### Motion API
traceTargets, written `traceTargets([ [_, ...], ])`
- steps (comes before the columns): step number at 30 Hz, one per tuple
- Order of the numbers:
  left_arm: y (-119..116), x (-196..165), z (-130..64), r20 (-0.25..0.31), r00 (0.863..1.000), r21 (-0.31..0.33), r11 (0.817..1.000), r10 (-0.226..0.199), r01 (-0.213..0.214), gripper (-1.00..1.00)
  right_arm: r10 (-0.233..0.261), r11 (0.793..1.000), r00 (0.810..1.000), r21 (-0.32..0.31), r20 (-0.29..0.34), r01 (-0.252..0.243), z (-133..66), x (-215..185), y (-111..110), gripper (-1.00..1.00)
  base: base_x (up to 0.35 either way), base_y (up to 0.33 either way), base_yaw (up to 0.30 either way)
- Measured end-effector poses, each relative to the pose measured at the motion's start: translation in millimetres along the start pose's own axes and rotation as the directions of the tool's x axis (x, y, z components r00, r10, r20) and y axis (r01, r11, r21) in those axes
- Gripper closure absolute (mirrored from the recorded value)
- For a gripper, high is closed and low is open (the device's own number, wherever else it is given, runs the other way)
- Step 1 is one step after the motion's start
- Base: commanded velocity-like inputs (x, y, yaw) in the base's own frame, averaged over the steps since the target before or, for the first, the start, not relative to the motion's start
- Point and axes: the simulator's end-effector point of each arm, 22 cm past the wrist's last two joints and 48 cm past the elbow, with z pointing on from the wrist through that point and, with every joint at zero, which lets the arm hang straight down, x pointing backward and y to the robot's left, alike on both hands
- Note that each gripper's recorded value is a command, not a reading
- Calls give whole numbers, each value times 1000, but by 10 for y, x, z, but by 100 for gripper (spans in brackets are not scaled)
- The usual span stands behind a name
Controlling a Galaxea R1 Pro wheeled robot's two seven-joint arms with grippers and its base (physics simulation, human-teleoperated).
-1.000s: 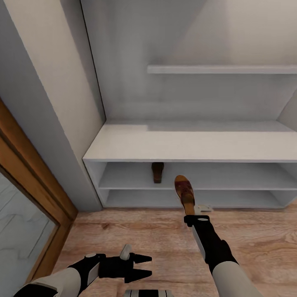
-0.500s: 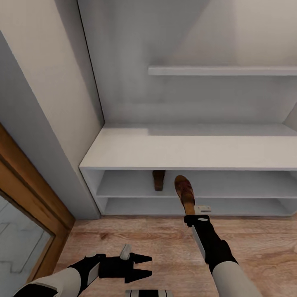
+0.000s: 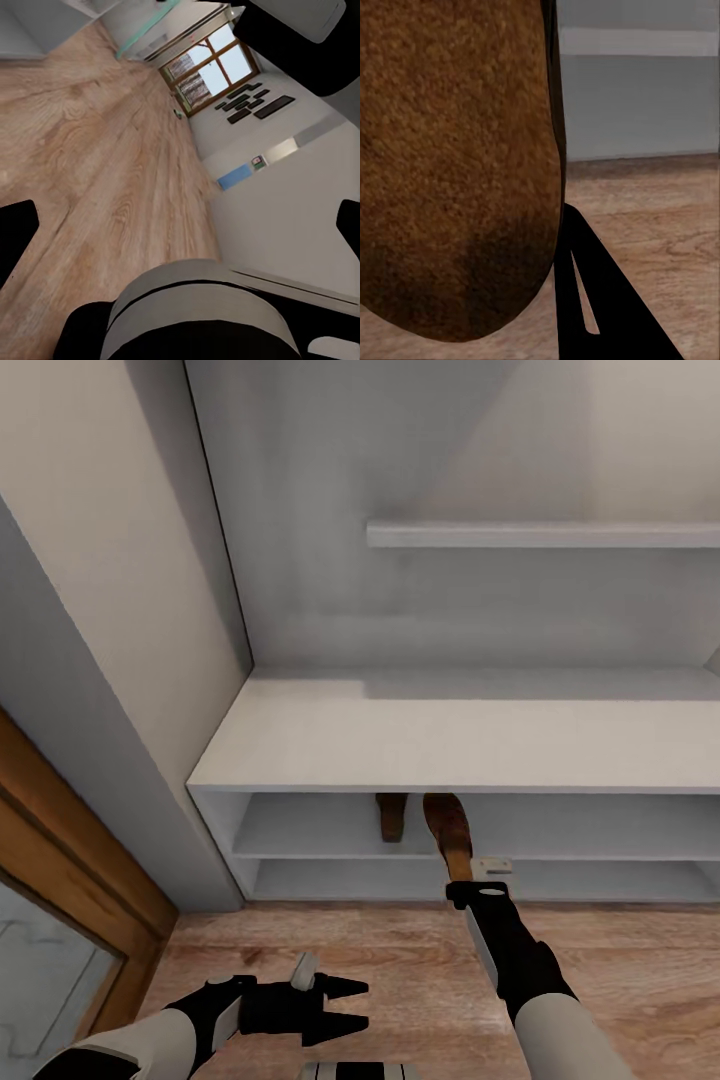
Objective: Pick up the two gym shoes and the two sandals from the corridor floor and place them onto the hallstand (shoe rack) in the corridor, making sure they are on the rack and not on the floor. Arrange them so the two gym shoes are next to each other and the two sandals are next to each other.
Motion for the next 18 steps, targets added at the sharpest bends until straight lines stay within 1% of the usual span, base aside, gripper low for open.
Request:
traceTargets([
  [5, -1, 0, 2, 0, 1000, 0, 1000, 0, 0, -100, 0, 1000, 1000, -1, 0, 0, 0, 0, 1, 100, 281, 54, 0],
  [13, 1, 1, 3, 0, 1000, 0, 1000, -1, 1, -100, 0, 1000, 1000, 0, -1, 0, 3, 2, 1, 100, 53, 4, 0],
  [15, 0, 1, 4, 0, 1000, 1, 1000, -1, 1, -100, 0, 1000, 1000, 0, 0, 0, 2, 1, 1, 100, 188, 0, 0],
  [18, -2, 0, 5, 0, 1000, 1, 1000, -1, 1, -100, 0, 1000, 1000, 1, 0, 0, 0, 0, -3, 100, 302, 0, 0],
])
